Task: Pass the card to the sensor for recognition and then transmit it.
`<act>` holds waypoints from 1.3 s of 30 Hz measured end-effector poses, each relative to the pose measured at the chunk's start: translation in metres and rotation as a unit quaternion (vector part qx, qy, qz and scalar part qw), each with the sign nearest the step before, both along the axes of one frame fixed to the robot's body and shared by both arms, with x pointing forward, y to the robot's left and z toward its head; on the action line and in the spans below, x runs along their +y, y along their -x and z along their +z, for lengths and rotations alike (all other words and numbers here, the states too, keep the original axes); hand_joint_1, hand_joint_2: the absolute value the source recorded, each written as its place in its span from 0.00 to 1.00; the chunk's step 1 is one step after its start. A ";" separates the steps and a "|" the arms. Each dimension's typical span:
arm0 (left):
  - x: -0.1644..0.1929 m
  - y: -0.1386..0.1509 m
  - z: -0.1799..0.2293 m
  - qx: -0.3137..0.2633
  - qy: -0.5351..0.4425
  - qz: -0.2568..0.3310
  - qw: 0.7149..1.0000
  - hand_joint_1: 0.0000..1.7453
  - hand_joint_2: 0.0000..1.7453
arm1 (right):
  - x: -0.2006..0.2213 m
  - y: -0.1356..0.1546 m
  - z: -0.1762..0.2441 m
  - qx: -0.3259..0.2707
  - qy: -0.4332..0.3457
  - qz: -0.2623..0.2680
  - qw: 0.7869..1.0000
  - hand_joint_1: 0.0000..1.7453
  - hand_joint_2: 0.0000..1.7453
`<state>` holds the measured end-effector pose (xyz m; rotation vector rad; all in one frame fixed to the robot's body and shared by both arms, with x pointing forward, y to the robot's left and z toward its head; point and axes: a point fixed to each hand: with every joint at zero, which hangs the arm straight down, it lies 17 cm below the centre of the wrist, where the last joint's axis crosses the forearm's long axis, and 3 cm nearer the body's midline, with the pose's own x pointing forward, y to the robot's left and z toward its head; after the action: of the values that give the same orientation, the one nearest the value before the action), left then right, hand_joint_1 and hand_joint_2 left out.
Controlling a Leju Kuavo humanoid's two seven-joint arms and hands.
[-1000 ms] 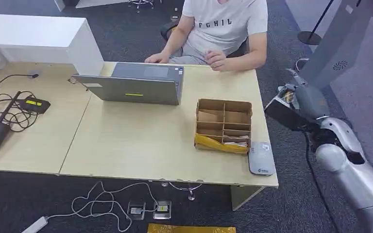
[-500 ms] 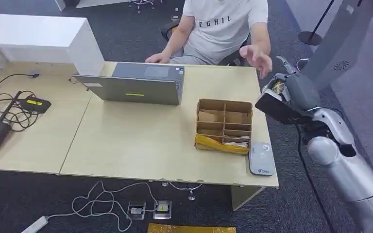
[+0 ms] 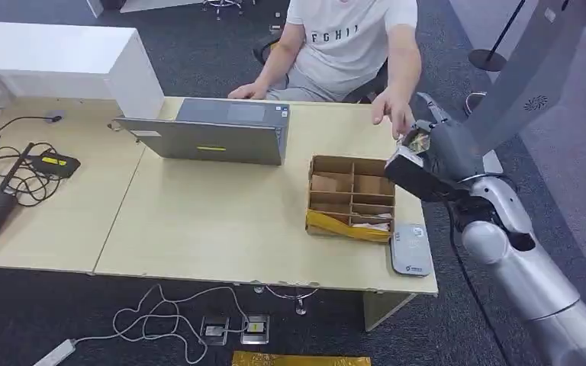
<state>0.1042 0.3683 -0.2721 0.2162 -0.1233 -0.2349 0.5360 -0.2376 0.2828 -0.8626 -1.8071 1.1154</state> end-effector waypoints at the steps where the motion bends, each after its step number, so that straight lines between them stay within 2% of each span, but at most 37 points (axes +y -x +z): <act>1: 0.000 0.000 0.000 0.000 -0.001 -0.001 1.000 0.00 0.00 | 0.001 -0.001 -0.001 -0.004 0.001 -0.001 1.000 1.00 1.00; 4: 0.001 0.000 0.000 0.000 -0.002 0.000 1.000 0.00 0.00 | 0.004 -0.003 -0.005 -0.014 0.008 -0.004 1.000 1.00 1.00; 25: 0.003 0.002 0.000 0.004 -0.004 0.000 1.000 0.00 0.00 | -0.002 -0.015 -0.038 0.023 0.011 -0.019 0.999 1.00 1.00; 26: 0.003 0.002 0.000 0.004 -0.004 0.000 1.000 0.00 0.00 | -0.002 -0.015 -0.040 0.025 0.011 -0.019 0.999 0.90 1.00; 27: 0.003 0.001 0.000 0.003 -0.004 0.000 1.000 0.00 0.00 | -0.002 -0.015 -0.041 0.027 0.011 -0.020 0.999 0.52 1.00; 28: 0.003 0.001 0.000 0.002 -0.003 0.000 1.000 0.00 0.00 | -0.003 -0.015 -0.042 0.029 0.010 -0.022 0.999 0.07 1.00; 29: 0.002 0.001 0.000 0.002 -0.002 -0.001 1.000 0.00 0.00 | -0.003 -0.015 -0.044 0.031 0.010 -0.023 0.999 0.00 1.00; 39: 0.001 0.002 0.000 0.003 0.002 -0.006 1.000 0.00 0.00 | -0.008 -0.013 -0.054 0.044 0.002 -0.033 0.999 0.00 1.00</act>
<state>0.1027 0.3690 -0.2721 0.2118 -0.1195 -0.2464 0.5495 -0.2460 0.2293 -0.8567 -1.6940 1.0994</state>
